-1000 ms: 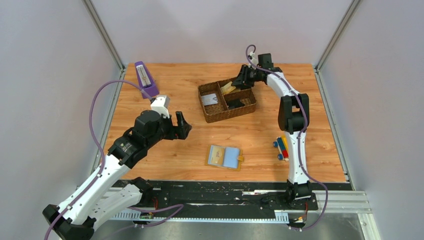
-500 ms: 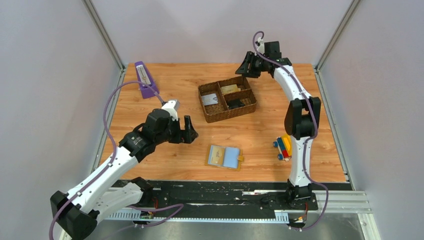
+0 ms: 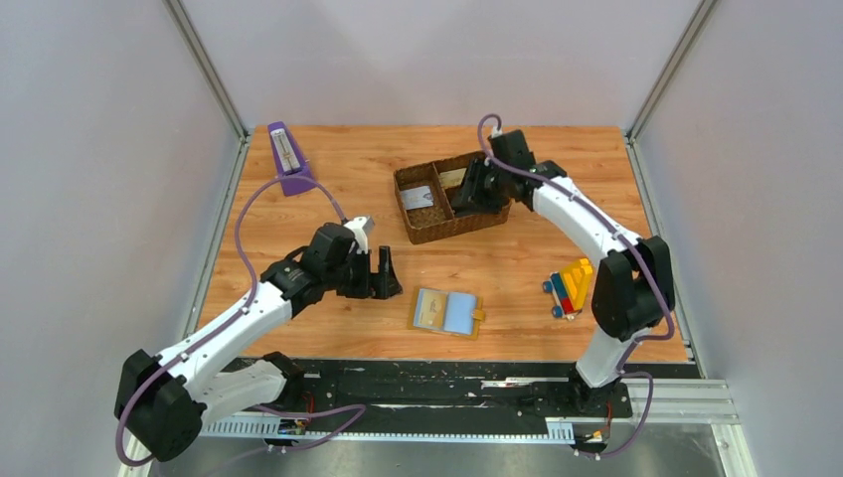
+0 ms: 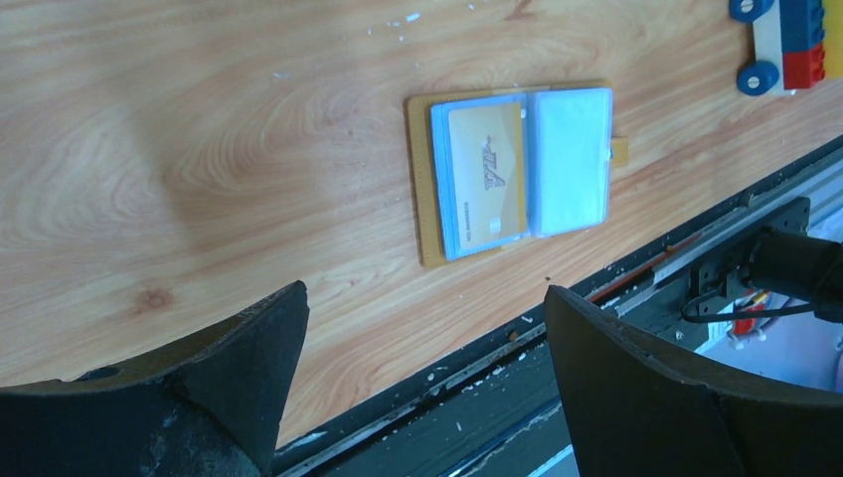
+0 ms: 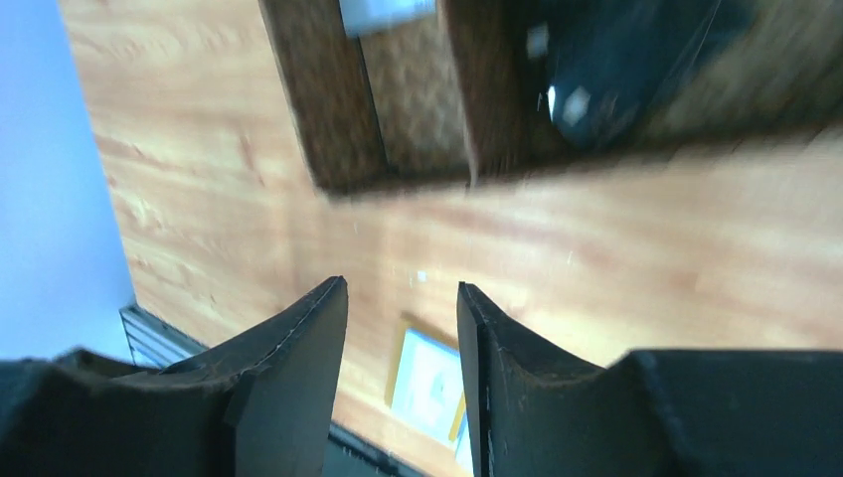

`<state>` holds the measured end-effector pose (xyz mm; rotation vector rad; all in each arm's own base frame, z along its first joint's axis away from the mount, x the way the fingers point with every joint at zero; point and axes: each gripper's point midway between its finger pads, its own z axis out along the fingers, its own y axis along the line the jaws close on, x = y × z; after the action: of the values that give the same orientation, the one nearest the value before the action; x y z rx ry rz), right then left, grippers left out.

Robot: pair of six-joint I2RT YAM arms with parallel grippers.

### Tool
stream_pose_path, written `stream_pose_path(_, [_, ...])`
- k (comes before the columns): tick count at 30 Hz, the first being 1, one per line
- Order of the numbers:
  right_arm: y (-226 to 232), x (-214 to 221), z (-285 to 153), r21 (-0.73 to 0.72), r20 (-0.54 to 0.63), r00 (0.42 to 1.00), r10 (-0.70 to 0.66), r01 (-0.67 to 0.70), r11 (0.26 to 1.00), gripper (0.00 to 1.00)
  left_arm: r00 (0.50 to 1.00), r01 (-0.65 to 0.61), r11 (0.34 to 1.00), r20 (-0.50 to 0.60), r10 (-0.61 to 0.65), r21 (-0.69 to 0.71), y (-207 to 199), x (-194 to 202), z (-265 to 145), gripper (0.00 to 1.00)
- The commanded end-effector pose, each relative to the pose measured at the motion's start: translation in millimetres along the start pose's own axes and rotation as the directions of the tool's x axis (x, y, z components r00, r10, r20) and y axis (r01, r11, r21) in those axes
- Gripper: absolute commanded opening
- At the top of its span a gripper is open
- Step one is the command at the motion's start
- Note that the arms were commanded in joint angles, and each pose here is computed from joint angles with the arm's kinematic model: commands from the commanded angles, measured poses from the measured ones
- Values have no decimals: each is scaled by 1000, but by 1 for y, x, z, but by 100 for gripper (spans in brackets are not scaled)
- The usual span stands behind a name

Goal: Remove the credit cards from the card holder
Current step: Remove the credit card from the card holder.

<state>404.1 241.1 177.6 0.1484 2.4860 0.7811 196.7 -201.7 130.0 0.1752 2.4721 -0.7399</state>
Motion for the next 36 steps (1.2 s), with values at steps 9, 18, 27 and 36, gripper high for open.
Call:
stream_pose_path(9, [27,153,-35,-54,-119,990,73,-79,995,39,994,67,988,-90,-54,139,-19,17,29,85])
stream_pose_path(18, [39,225,-17,-84,-244,968,63,-86,993,34,982,146,978,-139,-125,152,-18,28,46,73])
stream_pose_path(27, [17,247,13,-18,-270,960,73,-81,997,29,974,186,968,-158,-160,169,-19,35,53,65])
stream_pose_path(36, [-11,270,24,85,-287,954,88,-66,994,28,971,197,961,-171,-164,196,-22,38,57,57])
